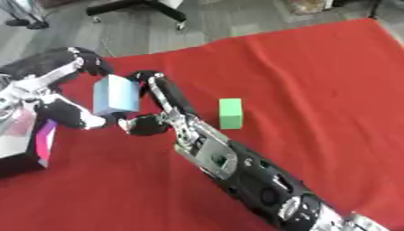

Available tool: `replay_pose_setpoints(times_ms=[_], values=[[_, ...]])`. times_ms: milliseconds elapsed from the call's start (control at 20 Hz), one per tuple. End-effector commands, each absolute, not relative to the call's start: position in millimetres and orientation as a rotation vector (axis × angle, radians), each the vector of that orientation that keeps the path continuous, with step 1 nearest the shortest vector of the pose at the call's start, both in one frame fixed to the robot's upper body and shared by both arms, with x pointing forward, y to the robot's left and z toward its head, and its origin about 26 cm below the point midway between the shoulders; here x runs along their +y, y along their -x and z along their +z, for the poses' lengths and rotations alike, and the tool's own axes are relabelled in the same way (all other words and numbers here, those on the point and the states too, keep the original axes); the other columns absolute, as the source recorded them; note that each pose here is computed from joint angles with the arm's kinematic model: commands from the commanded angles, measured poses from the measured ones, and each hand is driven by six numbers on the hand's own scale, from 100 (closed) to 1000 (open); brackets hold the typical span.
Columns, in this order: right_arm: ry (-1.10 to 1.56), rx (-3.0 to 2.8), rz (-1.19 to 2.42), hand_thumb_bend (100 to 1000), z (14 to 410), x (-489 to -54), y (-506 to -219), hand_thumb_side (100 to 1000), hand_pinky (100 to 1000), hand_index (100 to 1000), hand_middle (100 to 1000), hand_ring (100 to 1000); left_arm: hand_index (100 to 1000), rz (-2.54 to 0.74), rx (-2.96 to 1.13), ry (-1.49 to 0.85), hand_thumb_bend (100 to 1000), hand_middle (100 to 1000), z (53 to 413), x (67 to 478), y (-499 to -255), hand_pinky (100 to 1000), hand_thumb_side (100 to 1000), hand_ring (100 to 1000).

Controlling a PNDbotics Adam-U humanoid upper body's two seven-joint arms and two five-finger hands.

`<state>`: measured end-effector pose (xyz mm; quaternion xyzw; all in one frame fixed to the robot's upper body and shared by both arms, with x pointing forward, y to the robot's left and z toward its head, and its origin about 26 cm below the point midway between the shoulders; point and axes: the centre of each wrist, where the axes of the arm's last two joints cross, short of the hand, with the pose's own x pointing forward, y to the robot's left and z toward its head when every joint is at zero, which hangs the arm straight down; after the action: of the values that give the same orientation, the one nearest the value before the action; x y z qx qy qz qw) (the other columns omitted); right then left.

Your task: Pick up the objects with one hand, pass them to the other hand, and then place them into the box on the other side of the table.

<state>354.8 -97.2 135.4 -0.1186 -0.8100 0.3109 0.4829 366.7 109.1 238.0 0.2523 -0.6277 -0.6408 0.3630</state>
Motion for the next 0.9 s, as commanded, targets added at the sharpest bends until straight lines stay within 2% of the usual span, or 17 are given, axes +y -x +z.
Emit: replay_pose_setpoints(times_ms=[50,350,550,650,900], values=[[0.264,-2.021,0.742,158,147.9,-92.6,-353.6,100,763,571,477,623,819,-1.656,-1.632,-0.682,576,717,246.9,109.0,-368.4,814,218,767],[0.247,-2.023,0.744,158,147.6,-91.5,-352.5,100,762,568,475,620,805,-1.629,-1.664,-0.712,532,691,243.6,107.5,-372.2,806,223,752],[0.245,-2.023,0.746,159,146.9,-91.6,-352.3,100,761,567,475,619,787,-1.601,-1.699,-0.723,472,664,243.6,106.8,-372.3,798,240,736],[0.244,-2.02,0.747,161,146.2,-91.6,-352.2,100,760,567,474,623,766,-1.589,-1.713,-0.725,408,638,243.5,106.3,-371.8,792,277,721],[0.237,-2.017,0.748,163,145.5,-92.1,-351.4,100,760,565,473,623,704,-1.576,-1.74,-0.731,339,584,242.4,104.8,-371.6,774,268,671]])
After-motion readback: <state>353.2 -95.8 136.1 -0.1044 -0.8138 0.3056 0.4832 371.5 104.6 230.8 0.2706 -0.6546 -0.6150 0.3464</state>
